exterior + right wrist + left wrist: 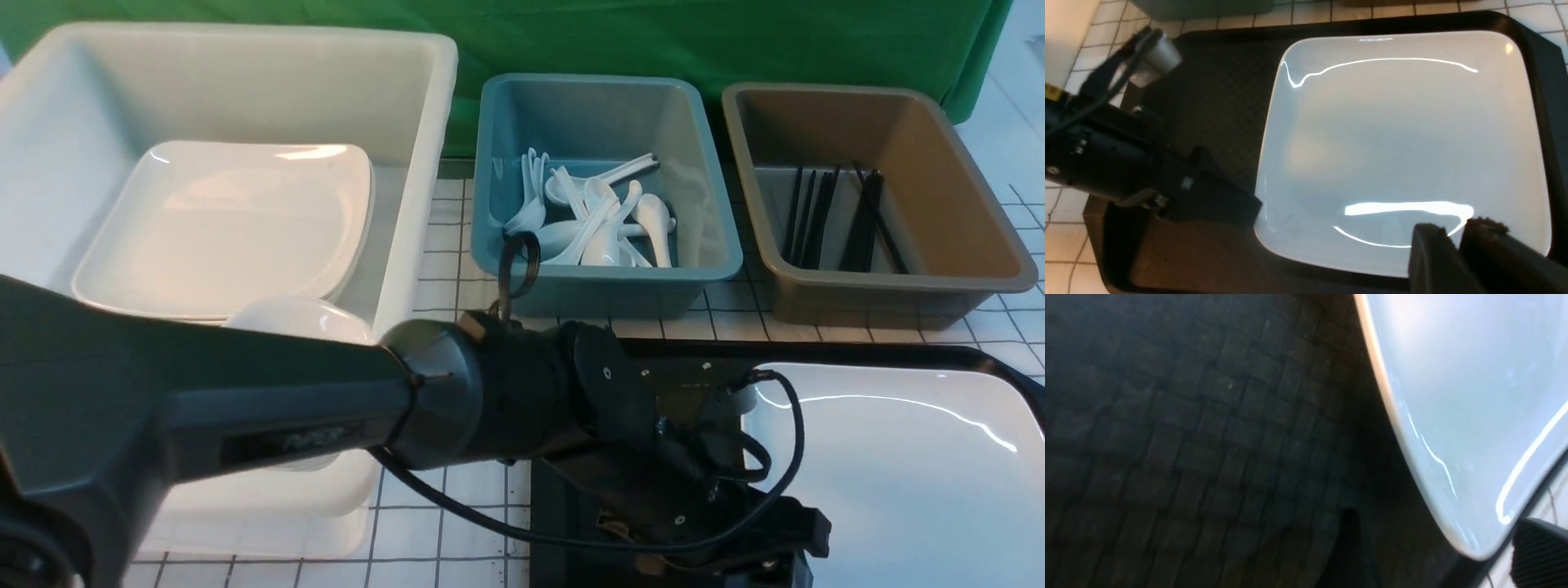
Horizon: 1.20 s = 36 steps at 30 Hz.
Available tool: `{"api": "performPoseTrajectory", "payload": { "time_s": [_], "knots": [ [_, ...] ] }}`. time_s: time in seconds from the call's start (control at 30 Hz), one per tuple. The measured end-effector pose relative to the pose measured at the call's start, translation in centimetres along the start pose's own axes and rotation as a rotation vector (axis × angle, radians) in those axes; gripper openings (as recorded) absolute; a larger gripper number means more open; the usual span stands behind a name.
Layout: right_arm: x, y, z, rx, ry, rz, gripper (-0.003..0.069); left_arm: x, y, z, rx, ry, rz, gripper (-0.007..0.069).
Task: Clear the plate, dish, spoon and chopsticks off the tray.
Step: Use the left arm to grab a plate from the dinner plate
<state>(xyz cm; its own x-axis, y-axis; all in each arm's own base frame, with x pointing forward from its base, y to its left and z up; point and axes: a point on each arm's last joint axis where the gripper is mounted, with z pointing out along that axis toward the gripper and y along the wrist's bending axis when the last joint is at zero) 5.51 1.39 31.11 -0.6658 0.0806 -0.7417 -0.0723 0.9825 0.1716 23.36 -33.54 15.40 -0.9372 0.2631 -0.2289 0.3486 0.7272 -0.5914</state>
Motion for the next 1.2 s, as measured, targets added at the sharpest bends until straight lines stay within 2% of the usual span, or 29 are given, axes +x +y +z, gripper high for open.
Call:
{"api": "performPoseTrajectory", "payload": {
  "time_s": [0.3,0.5,0.63,0.67,0.77,0.83,0.9,1.03,1.2],
  "knots": [
    [0.2,0.0,0.0,0.002,0.018,0.0,0.016,0.5,-0.7,2.5,0.043,-0.056,-0.02,0.0511],
    [0.2,0.0,0.0,0.003,0.026,0.0,0.016,0.5,-0.5,3.7,0.058,-0.071,0.006,0.046],
    [0.3,0.0,0.0,0.004,0.035,0.0,0.016,0.4,-0.3,4.2,0.064,-0.08,-0.003,0.0399],
    [0.3,0.0,0.0,0.004,0.036,0.0,0.016,0.4,-0.3,4.3,0.066,-0.085,-0.002,0.0342],
    [0.3,0.0,0.0,0.004,0.038,0.0,0.016,0.3,-0.1,4.5,0.066,-0.093,-0.02,0.0257],
    [0.3,0.0,0.0,0.004,0.038,0.0,0.016,0.2,0.0,4.5,0.06,-0.103,-0.036,0.013],
    [0.3,0.0,0.0,0.004,0.038,0.0,0.016,0.2,0.1,4.5,0.056,-0.111,-0.044,0.0064],
    [0.4,0.0,0.0,0.004,0.039,0.0,0.016,0.2,-0.6,3.8,0.075,-0.11,-0.023,0.0034],
    [0.4,0.0,0.0,0.005,0.041,0.0,0.016,-0.1,-1.6,1.6,0.062,-0.149,0.079,0.0022]
  ]
}}
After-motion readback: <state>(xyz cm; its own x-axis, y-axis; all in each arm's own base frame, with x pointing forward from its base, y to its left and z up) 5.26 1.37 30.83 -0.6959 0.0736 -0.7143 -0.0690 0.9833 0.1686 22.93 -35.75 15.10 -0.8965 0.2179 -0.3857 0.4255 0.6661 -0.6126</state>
